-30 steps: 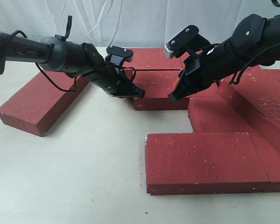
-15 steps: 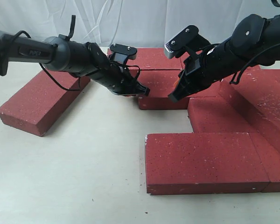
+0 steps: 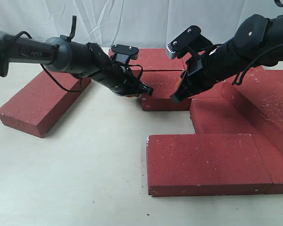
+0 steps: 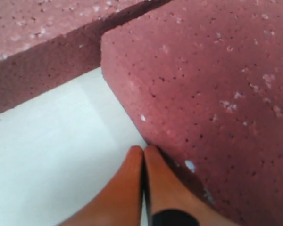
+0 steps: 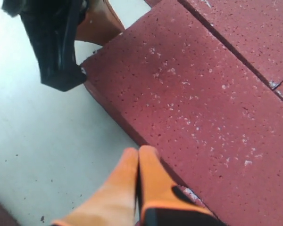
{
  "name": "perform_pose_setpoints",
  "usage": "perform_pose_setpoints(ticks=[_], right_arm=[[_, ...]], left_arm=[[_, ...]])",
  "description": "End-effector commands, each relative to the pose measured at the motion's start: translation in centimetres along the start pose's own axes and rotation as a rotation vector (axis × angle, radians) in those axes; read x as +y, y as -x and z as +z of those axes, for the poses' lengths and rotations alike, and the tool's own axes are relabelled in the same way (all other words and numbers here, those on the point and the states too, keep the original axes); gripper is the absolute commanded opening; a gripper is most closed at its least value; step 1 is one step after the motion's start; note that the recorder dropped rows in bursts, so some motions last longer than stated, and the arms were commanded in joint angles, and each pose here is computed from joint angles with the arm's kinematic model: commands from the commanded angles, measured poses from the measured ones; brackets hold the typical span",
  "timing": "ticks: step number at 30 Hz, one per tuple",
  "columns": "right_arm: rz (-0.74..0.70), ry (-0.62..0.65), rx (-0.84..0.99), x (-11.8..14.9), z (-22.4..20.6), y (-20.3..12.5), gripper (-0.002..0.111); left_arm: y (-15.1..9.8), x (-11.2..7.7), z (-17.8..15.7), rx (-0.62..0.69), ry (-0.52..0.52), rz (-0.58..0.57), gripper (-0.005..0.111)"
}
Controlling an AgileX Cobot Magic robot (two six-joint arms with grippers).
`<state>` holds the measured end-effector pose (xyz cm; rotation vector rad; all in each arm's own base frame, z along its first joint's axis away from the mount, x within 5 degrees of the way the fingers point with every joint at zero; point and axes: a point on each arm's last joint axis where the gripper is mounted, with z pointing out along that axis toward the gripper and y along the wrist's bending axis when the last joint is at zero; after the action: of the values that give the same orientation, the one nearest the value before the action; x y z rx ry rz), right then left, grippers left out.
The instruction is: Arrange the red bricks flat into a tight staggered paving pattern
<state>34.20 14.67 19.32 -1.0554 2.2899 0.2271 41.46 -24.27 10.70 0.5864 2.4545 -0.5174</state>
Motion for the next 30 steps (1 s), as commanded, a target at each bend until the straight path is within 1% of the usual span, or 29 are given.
perform_pose_setpoints(ticks=[1,12,15,17,25,28,30], right_arm=[[-0.004,-0.008,-0.007,-0.2,-0.4,0.0,-0.001],[-0.002,-0.007,-0.008,-0.2,-0.4,0.1,-0.001],[-0.002,-0.007,-0.008,-0.2,-0.4,0.1,-0.001],[-0.002,-0.007,-0.008,-0.2,-0.4,0.1,-0.001],[-0.002,-0.008,-0.009,-0.2,-0.4,0.1,-0.001],[-0.002,-0.010,-0.010,-0.2,-0.4,0.1,-0.001],[-0.002,-0.010,-0.010,-0.2,-0.4,0.1,-0.001]], left_arm=[[0.2,-1.3,0.2,-0.017,-0.010,0.018,0.000],[0.4,-1.4,0.3,-0.036,-0.001,0.015,0.000],[0.3,-1.2,0.3,-0.028,0.014,0.063,0.000],[0.2,-0.5,0.1,-0.011,0.025,0.091,0.000],[0.2,2.7,-0.9,0.031,0.035,0.042,0.000],[0.6,3.3,-1.7,0.035,0.030,0.037,0.000],[0.9,3.2,-2.6,0.047,0.032,0.081,0.000]])
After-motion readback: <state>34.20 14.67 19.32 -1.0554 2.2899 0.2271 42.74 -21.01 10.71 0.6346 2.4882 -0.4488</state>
